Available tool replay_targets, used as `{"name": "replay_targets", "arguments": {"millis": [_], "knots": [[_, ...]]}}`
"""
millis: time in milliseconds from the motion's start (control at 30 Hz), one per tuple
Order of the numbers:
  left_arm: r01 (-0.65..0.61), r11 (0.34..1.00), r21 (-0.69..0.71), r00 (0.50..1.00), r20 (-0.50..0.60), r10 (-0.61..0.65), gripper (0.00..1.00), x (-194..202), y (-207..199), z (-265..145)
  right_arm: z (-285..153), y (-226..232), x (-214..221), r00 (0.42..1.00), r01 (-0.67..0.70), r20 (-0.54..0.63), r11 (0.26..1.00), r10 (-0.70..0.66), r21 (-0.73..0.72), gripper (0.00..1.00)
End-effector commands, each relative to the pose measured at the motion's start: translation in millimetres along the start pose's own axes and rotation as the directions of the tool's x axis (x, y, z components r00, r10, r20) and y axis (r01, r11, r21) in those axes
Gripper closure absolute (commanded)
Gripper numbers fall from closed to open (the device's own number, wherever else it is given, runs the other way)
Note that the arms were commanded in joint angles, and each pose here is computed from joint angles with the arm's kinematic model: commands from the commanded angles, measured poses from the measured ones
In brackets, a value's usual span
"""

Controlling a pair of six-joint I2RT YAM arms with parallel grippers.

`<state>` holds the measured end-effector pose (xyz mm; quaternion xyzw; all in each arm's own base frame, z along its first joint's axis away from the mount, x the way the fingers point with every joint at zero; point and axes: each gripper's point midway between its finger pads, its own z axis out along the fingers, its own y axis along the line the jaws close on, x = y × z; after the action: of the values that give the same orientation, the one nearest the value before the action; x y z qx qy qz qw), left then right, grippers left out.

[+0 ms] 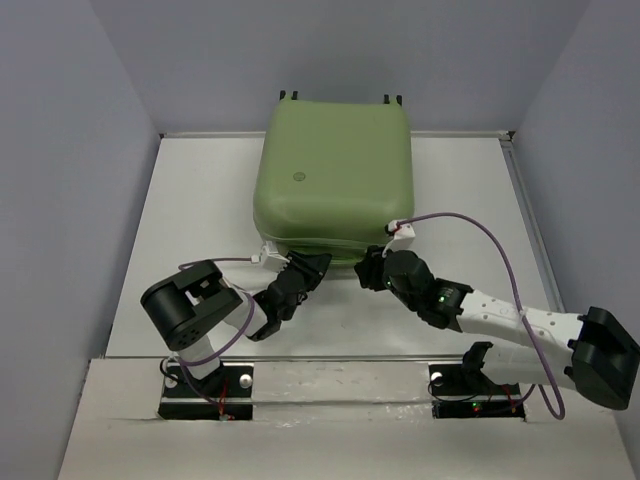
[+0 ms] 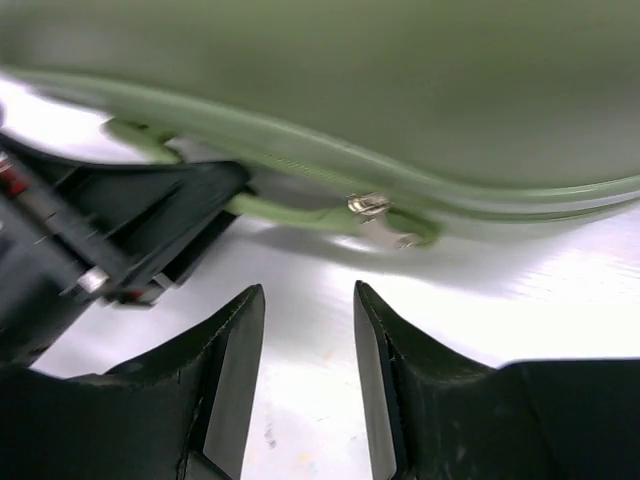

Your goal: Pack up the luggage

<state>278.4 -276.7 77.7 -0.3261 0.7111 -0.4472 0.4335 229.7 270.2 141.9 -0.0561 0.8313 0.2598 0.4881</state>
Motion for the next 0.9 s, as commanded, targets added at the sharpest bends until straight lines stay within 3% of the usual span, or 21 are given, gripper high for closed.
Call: {"name": "replay_targets", "arguments": {"millis": [0,300,700,867], "knots": [[-0.106,0.988,0.11,0.992,-0.063,0.113,0.94,14.6,-27.1,-12.2,3.9,-38.3,-8.9,1.0,0.016,0.021,0.988,-0.02,0.15,0.53],[-0.113,0.987,0.117,0.989,-0.084,0.123,0.94,20.5,-28.2,-12.6,26.5,-56.2,-24.0,0.996,0.072,0.032,0.949,-0.086,0.308,0.53],[-0.122,0.985,0.119,0.986,-0.103,0.134,0.94,30.0,-27.6,-13.1,41.7,-50.5,-48.7,0.985,0.069,0.124,0.939,-0.117,0.336,0.59],[-0.128,0.985,0.118,0.984,-0.106,0.141,0.94,30.7,-28.2,-14.5,42.0,-56.3,-50.6,0.982,0.062,0.146,0.929,-0.123,0.365,0.86]]}}
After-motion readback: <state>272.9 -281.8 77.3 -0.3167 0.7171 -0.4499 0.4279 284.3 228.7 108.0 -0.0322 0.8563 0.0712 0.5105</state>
